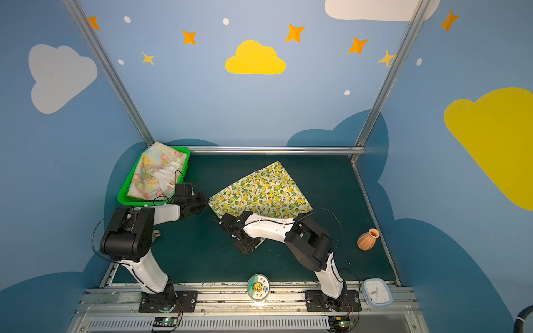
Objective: Fold and stack the skirts
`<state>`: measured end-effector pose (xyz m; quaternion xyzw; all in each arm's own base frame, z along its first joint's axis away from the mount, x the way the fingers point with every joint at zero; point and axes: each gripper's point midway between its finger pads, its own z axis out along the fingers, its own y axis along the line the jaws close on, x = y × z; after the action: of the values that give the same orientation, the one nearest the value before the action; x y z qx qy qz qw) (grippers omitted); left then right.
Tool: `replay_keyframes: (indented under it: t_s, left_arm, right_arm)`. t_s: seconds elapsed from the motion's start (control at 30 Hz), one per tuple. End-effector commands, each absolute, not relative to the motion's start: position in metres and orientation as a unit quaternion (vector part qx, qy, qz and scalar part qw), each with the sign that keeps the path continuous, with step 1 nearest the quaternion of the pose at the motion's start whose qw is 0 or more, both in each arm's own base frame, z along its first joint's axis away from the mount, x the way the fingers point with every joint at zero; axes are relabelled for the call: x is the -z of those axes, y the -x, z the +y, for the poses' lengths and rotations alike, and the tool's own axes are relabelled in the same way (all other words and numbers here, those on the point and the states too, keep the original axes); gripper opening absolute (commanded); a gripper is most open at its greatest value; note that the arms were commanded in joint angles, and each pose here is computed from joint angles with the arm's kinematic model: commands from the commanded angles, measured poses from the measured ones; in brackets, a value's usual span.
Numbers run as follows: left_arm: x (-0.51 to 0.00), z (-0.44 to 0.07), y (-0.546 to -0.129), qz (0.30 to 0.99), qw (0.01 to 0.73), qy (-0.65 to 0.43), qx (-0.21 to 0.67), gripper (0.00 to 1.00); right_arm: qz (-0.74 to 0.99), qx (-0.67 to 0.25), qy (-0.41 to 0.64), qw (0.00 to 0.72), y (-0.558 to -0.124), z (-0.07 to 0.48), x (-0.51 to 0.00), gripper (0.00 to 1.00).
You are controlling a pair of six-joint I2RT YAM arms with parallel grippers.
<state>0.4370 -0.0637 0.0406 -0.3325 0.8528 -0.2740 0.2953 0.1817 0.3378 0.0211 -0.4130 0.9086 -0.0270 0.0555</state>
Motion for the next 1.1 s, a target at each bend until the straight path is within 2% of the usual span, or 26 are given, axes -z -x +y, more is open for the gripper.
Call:
replay_keyframes:
  t_s: [0.0,0.13,0.3,0.7,1.07]
  left_arm:
    - [-0.053,-0.066,-0.440,0.852,0.303,0.323,0.279,0.04]
    - [-0.052,-0.068,-0.440,0.852,0.298,0.323,0.284,0.04]
    - [-0.057,-0.067,-0.442,0.849,0.299,0.327,0.287,0.04]
    - [-0.105,-0.057,-0.449,0.843,0.318,0.330,0.280,0.04]
    - [-0.147,-0.035,-0.430,0.849,0.334,0.332,0.238,0.04]
  right_arm:
    - [0.907,0.037,0.416,0.059,-0.183,0.341,-0.022,0.35]
    - [0.906,0.040,0.418,0.051,-0.181,0.342,-0.017,0.26]
    - [0.905,0.042,0.421,0.047,-0.180,0.344,-0.018,0.00]
    - [0.900,-0.006,0.429,0.082,-0.172,0.348,-0.074,0.00]
    - [0.892,-0.059,0.432,0.116,-0.165,0.355,-0.115,0.00]
